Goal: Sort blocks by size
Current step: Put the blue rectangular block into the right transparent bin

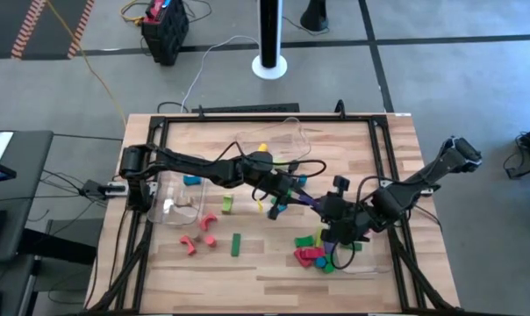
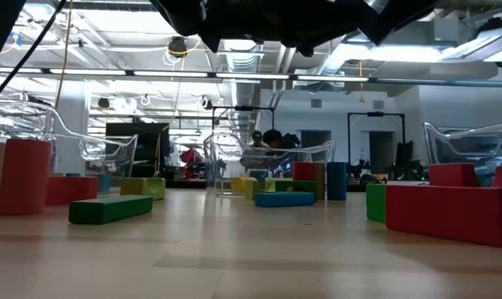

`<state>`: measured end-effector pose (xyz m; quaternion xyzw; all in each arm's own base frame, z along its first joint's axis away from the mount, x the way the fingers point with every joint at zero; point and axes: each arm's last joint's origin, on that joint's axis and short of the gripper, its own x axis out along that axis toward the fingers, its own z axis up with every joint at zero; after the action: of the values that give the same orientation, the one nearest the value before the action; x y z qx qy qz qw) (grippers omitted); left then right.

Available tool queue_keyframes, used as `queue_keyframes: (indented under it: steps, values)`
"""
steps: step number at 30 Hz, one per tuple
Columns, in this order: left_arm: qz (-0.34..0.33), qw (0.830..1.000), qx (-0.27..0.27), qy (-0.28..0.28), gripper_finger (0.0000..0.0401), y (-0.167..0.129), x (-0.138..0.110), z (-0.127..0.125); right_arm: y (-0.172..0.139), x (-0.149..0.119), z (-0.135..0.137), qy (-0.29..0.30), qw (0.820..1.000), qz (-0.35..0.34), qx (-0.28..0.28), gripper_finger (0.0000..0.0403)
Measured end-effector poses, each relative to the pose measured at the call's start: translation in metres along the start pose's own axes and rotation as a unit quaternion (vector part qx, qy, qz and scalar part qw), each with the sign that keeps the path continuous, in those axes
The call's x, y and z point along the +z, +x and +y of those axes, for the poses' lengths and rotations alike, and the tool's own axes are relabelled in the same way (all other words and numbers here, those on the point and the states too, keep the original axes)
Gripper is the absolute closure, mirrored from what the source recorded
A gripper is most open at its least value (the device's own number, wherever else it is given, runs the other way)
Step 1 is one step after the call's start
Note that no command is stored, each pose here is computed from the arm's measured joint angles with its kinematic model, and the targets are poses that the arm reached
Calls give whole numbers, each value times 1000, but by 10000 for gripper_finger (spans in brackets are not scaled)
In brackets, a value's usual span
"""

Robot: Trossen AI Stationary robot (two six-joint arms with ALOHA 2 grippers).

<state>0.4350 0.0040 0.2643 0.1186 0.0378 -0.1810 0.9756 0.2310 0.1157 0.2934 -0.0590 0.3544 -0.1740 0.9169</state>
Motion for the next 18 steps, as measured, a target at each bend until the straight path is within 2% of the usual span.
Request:
queue_keyframes:
  steps: [4, 18]
  values:
    - [6, 1000, 0, 3, 335, 0, -1, 0, 1, 0, -1, 3, 1000, 1, -2, 307]
    - [11, 1000, -2, 3, 331, 0, -2, -1, 1, -1, -2, 0, 1000, 8, -6, 306]
